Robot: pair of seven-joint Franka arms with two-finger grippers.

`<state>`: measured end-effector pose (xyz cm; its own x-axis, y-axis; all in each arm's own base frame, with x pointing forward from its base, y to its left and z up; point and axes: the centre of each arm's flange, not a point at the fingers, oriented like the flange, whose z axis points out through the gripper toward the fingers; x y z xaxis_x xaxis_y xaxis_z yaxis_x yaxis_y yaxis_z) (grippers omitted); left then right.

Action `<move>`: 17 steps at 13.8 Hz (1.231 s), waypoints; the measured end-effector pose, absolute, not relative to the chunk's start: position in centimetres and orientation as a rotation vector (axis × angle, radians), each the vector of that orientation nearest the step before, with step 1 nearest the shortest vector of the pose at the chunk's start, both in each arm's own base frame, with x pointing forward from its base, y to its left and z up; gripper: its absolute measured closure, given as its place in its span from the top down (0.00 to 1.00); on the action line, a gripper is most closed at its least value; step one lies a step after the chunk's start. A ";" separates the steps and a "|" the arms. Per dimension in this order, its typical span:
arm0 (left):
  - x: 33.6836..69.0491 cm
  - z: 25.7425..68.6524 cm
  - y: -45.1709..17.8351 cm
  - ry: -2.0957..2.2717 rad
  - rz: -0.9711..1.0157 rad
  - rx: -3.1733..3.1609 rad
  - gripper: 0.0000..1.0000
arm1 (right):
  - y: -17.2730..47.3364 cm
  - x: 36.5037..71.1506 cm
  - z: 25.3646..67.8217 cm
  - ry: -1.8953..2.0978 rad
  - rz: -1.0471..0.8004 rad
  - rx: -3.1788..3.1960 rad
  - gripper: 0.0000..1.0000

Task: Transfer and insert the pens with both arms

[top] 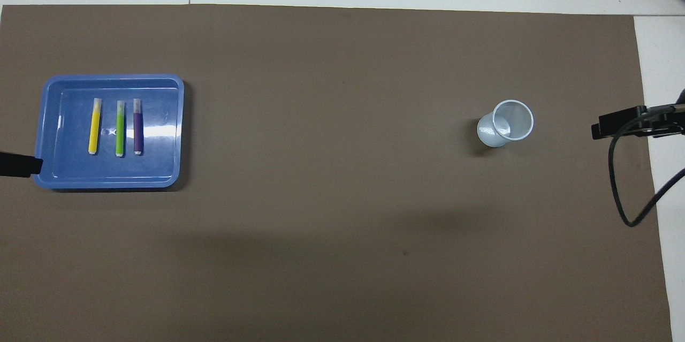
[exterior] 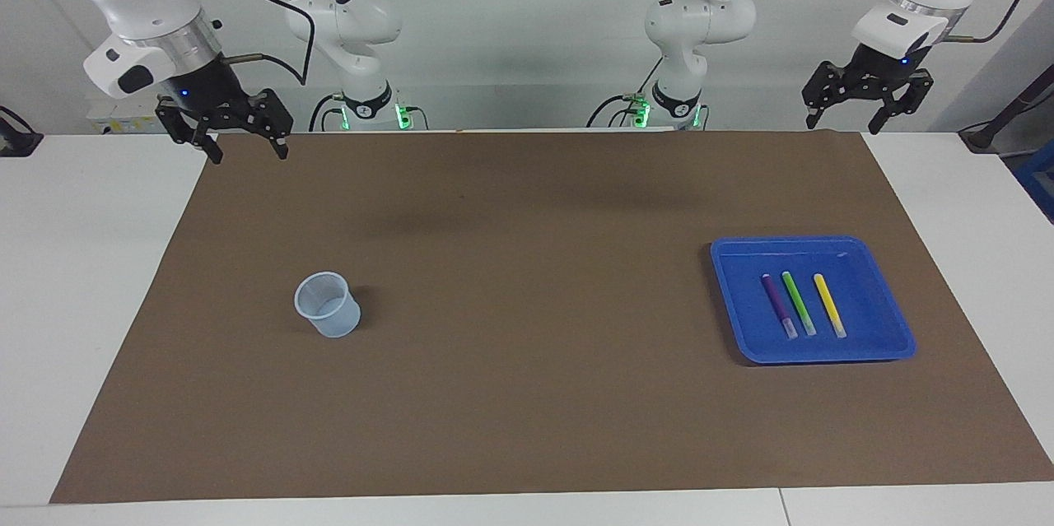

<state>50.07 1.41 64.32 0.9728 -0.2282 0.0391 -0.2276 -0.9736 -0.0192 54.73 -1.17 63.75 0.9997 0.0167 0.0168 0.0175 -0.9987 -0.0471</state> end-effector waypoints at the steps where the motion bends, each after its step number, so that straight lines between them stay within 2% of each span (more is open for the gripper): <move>1: 50.1 64.3 1.4 0.359 -0.064 -3.106 1.00 | -1.2 54.7 64.1 -0.027 -0.028 -3.094 1.00; 17: 50.1 64.3 1.4 0.359 -0.064 -3.106 1.00 | -1.1 54.4 64.7 -0.029 -0.012 -3.094 1.00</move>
